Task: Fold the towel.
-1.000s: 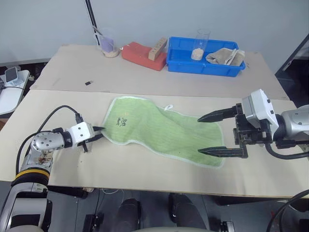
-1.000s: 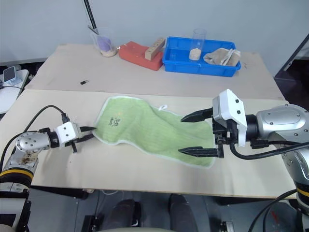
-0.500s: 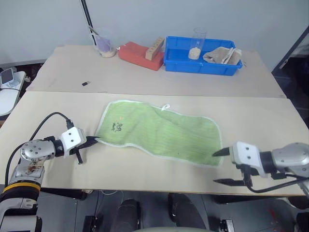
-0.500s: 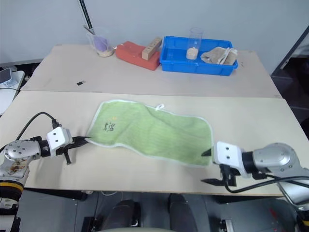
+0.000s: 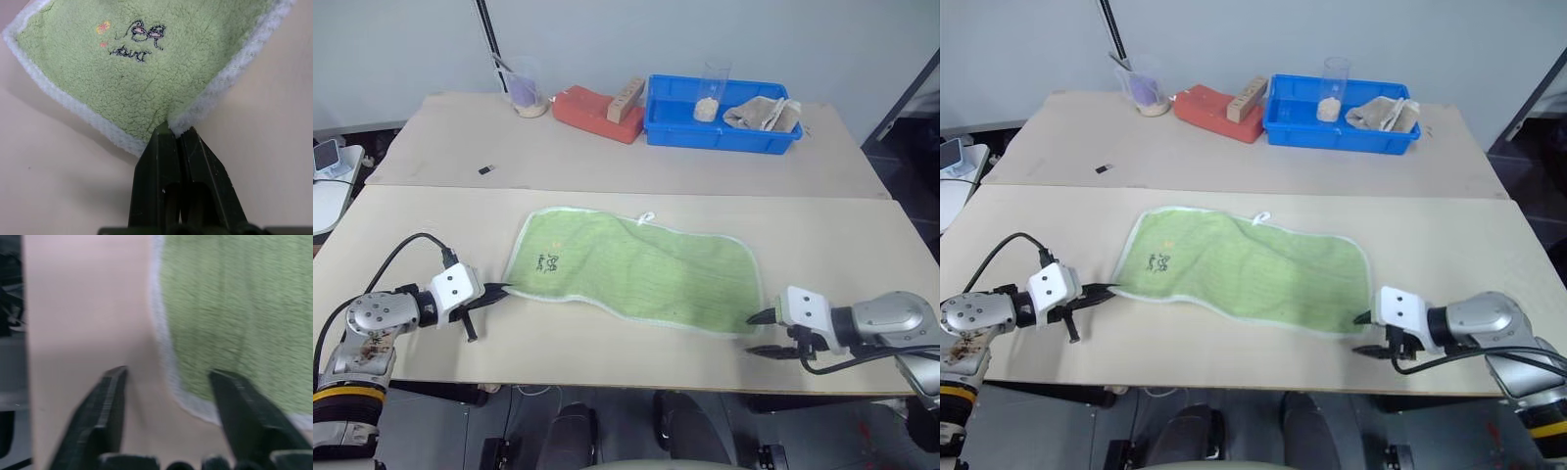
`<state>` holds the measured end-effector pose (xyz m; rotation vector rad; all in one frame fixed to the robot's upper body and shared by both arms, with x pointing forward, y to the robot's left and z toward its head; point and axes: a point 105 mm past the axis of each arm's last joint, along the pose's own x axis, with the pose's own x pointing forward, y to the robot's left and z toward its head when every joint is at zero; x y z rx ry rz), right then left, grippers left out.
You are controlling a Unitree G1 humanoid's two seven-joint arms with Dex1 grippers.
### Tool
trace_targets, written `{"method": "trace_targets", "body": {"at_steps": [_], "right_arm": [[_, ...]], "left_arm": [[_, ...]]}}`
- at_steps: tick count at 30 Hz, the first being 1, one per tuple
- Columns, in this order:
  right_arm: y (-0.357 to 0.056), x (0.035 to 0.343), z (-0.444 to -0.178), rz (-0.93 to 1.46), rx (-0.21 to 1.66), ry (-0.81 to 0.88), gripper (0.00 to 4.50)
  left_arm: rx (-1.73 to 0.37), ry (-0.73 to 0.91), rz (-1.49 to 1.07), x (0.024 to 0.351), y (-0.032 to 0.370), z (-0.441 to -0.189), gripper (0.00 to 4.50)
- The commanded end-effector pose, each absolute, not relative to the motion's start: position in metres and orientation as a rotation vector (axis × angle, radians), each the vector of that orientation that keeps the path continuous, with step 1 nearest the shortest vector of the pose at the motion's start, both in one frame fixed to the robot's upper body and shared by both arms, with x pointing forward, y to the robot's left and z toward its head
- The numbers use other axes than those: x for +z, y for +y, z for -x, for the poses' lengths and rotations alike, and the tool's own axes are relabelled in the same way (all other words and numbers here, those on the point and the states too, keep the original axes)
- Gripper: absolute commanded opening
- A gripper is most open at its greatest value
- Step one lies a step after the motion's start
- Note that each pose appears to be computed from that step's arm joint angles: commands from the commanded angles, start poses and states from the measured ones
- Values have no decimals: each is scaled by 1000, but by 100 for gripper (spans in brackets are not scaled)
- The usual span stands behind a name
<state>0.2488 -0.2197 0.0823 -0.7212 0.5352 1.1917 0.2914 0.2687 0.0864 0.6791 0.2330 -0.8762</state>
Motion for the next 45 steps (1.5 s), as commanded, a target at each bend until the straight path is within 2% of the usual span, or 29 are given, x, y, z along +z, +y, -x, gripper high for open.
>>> {"method": "trace_targets", "body": {"at_steps": [1,5,10,15,20,24,28,30,32,34,36,40,42,45], "right_arm": [[-234,72,-252,757,1149,580,129],[-233,72,-254,774,1163,540,3],[-230,79,-256,784,1184,485,3],[-232,118,-259,650,1171,444,3],[-238,187,-315,581,973,231,3],[-238,271,-370,602,794,-21,3],[-240,329,-389,652,695,-176,3],[-242,354,-390,672,665,-236,3],[-243,365,-386,694,674,-255,3],[-245,359,-379,724,724,-230,3],[-247,329,-368,797,815,-156,3],[-247,258,-342,889,953,-6,3],[-243,222,-324,878,1022,67,3],[-238,189,-301,842,1085,144,3]], "left_arm": [[-855,200,-704,98,271,-293,0],[-858,204,-705,96,269,-291,0],[-868,216,-687,99,268,-289,0],[-844,252,-458,123,269,-292,0],[-700,95,-202,183,267,-342,0],[-615,-63,-135,243,267,-382,0],[-563,-177,-157,294,273,-399,0],[-546,-220,-187,315,278,-400,0],[-550,-231,-225,324,281,-399,0],[-571,-217,-266,324,283,-395,0],[-630,-148,-329,305,284,-388,0],[-761,33,-398,245,280,-366,0],[-831,142,-422,210,277,-346,0],[-897,269,-455,173,276,-320,0]]}}
